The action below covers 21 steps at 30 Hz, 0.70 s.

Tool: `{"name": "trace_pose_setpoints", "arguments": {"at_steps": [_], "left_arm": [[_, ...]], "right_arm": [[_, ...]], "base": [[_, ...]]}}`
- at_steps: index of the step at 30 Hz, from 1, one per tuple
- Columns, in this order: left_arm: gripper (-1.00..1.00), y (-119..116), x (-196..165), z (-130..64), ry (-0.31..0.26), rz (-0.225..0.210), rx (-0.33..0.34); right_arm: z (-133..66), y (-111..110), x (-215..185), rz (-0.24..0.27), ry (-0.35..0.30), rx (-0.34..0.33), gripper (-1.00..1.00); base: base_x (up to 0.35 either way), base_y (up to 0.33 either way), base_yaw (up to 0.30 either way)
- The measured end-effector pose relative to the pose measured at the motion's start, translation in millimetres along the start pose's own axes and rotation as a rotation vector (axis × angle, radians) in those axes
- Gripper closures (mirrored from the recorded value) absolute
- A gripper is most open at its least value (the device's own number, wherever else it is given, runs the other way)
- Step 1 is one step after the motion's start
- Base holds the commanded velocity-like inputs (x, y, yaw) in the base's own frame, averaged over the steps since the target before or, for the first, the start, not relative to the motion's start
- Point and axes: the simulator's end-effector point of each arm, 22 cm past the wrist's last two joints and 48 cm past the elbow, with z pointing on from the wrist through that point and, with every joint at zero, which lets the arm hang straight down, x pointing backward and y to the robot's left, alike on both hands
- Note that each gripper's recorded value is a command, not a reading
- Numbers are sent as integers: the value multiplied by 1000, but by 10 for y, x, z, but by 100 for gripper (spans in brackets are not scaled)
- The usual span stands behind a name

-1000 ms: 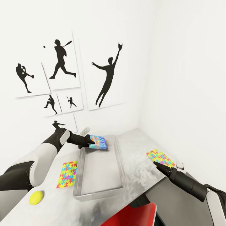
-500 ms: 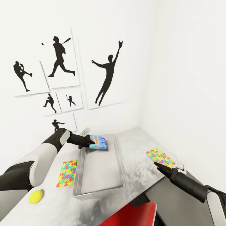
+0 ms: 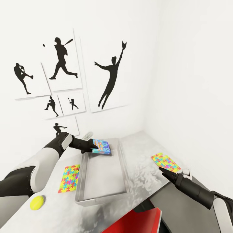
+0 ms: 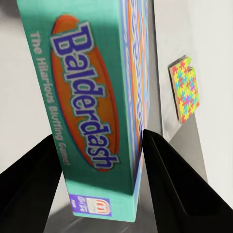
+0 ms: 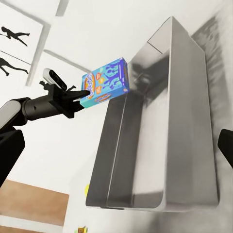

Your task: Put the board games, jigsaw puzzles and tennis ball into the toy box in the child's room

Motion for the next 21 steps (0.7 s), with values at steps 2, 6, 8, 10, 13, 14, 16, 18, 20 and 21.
{"name": "trace_pose_setpoints", "arguments": {"at_steps": [2,6,8,10,13,14,16,18,20,21], "left_arm": [[100,-4,1,1,0,0,1],[100,-9,3,4,1,1,2],[100,-13,11,11,3,0,3],[100,-15,14,14,4,0,4],[100,-12,27,23,8,2,1],[100,3,53,38,16,4,-5],[100,43,115,71,35,11,-21],[100,54,178,113,56,23,-35],[100,54,226,149,71,36,-47],[100,54,246,165,78,43,-53]], "right_arm": [[1,1,1,0,0,0,-100],[0,2,0,0,0,-1,-100],[0,1,-1,0,0,-1,-100],[0,1,0,0,0,-1,-100],[-2,0,-3,0,-1,0,-100],[-4,-1,-4,0,-1,0,-100],[-5,-2,-5,0,-1,0,-100],[-4,-1,-4,0,-1,0,-100],[-5,-2,-5,0,-1,0,-100],[-5,-2,-6,0,-1,0,-100]], "base": [[0,0,0],[0,0,0],[0,0,0],[0,0,0],[0,0,0],[0,0,0],[0,0,0],[0,0,0],[0,0,0],[0,0,0]]}}
